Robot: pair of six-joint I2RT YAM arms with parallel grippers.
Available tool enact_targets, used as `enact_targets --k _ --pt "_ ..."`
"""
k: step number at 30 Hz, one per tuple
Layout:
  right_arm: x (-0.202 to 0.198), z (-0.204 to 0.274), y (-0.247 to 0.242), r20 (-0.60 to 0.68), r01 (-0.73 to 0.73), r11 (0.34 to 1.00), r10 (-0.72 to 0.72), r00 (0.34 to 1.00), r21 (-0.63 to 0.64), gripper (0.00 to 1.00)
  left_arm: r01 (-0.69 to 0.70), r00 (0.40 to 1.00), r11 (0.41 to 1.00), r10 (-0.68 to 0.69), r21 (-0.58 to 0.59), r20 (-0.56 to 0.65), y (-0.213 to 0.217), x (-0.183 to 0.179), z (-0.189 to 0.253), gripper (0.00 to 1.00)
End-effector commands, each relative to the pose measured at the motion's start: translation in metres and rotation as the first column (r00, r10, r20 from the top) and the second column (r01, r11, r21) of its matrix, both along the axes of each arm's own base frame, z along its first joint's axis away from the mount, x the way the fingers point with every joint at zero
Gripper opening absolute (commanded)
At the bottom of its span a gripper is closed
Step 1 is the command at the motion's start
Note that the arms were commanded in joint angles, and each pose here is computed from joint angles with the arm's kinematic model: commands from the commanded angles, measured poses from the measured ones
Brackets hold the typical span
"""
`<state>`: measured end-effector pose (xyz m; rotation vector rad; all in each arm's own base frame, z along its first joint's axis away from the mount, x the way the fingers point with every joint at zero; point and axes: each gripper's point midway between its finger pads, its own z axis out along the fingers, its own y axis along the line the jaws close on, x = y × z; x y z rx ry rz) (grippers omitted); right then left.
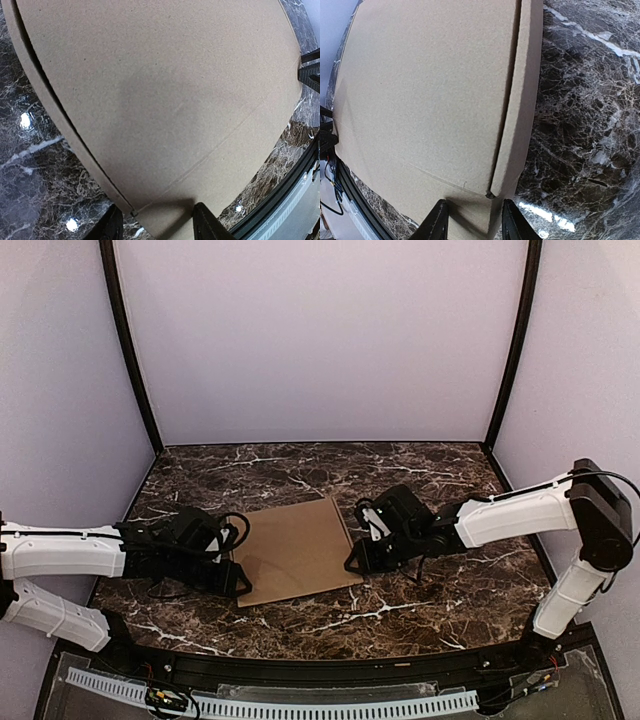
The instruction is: Fold the paper box
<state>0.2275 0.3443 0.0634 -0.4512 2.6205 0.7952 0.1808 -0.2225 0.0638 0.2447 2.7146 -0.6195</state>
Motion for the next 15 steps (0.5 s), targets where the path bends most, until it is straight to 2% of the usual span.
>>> enact_targets --k 1,8,15 --pt "-0.001 -0.008 -0.001 0.001 -0.005 0.999 0.005 1.0 -0.036 0.36 0.003 1.0 1.0 -0.003 0.021 0.005 0.004 0.001 0.003 0.47" --pt "-0.001 -0.008 -0.001 0.001 -0.006 0.999 0.006 1.0 -0.036 0.35 0.009 1.0 1.0 -0.009 0.025 0.006 0.003 0.001 0.005 0.47" --pt "0.0 -0.008 -0.001 0.003 -0.004 0.999 0.004 1.0 -0.036 0.35 0.003 0.997 0.99 -0.013 0.139 0.07 0.018 0.013 0.021 0.52"
